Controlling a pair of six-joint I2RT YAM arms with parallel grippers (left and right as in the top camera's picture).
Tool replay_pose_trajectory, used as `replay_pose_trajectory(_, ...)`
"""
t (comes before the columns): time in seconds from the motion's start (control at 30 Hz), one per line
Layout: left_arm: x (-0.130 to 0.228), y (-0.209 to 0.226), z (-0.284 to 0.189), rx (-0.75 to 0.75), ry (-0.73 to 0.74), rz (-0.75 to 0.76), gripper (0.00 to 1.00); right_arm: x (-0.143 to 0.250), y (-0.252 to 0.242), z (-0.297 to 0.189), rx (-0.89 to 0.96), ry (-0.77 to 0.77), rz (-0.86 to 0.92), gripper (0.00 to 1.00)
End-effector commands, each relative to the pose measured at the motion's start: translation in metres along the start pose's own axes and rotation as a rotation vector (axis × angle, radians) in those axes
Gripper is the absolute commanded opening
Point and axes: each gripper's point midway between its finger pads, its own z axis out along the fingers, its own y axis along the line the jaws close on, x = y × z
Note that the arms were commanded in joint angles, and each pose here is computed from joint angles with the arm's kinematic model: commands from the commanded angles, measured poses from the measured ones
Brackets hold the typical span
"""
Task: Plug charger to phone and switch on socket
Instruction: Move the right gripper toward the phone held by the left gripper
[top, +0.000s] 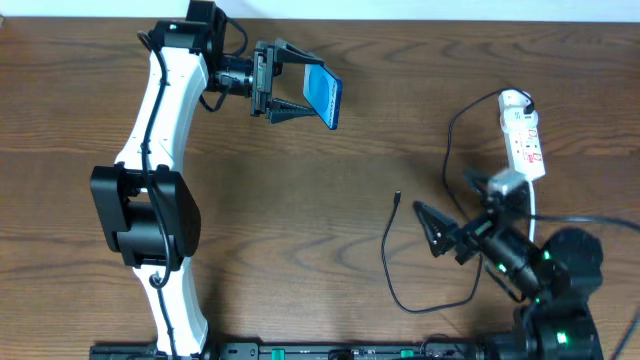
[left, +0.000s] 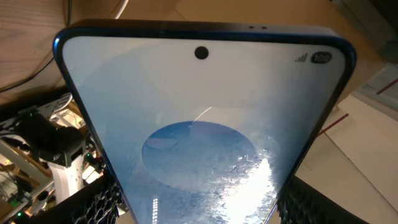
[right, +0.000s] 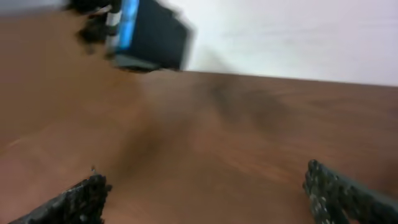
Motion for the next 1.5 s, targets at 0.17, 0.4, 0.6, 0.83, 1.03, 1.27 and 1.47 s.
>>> replay_pose_trajectory(0.17, 0.023, -0.017, -0.004, 0.043, 0.037, 0.038, 0.72, 0.012, 0.013, 0.030, -0.208, 0.132, 0.264, 0.99)
replay_pose_trajectory(0.4, 0.023, -0.017, -0.004, 0.042, 0.036, 0.038, 0.72, 0.039, -0.025, 0.036, 0.251, 0.401, 0.254, 0.99)
replay_pose_trajectory(0.6, 0.023, -0.017, -0.004, 0.043, 0.037, 0.039, 0.72, 0.019, -0.009, 0.051, 0.295, 0.407, 0.311, 0.99)
replay_pose_trajectory(0.83, 0.023, -0.017, -0.004, 0.043, 0.037, 0.039, 0.71, -0.008, 0.042, 0.071, 0.056, 0.338, 0.274, 0.86)
replay_pose_trajectory(1.03, 0.023, -0.017, -0.004, 0.042, 0.036, 0.039, 0.72, -0.032, 0.058, 0.077, 0.059, 0.388, 0.269, 0.82)
replay_pose_trajectory(1.27, 0.023, -0.017, -0.004, 0.042, 0.036, 0.039, 0.71, -0.060, 0.069, 0.113, 0.115, 0.391, 0.186, 0.82)
replay_pose_trajectory(1.47, 0.023, -0.017, -0.004, 0.042, 0.036, 0.039, 0.72, -0.065, 0.051, 0.148, 0.244, 0.345, 0.166, 0.77)
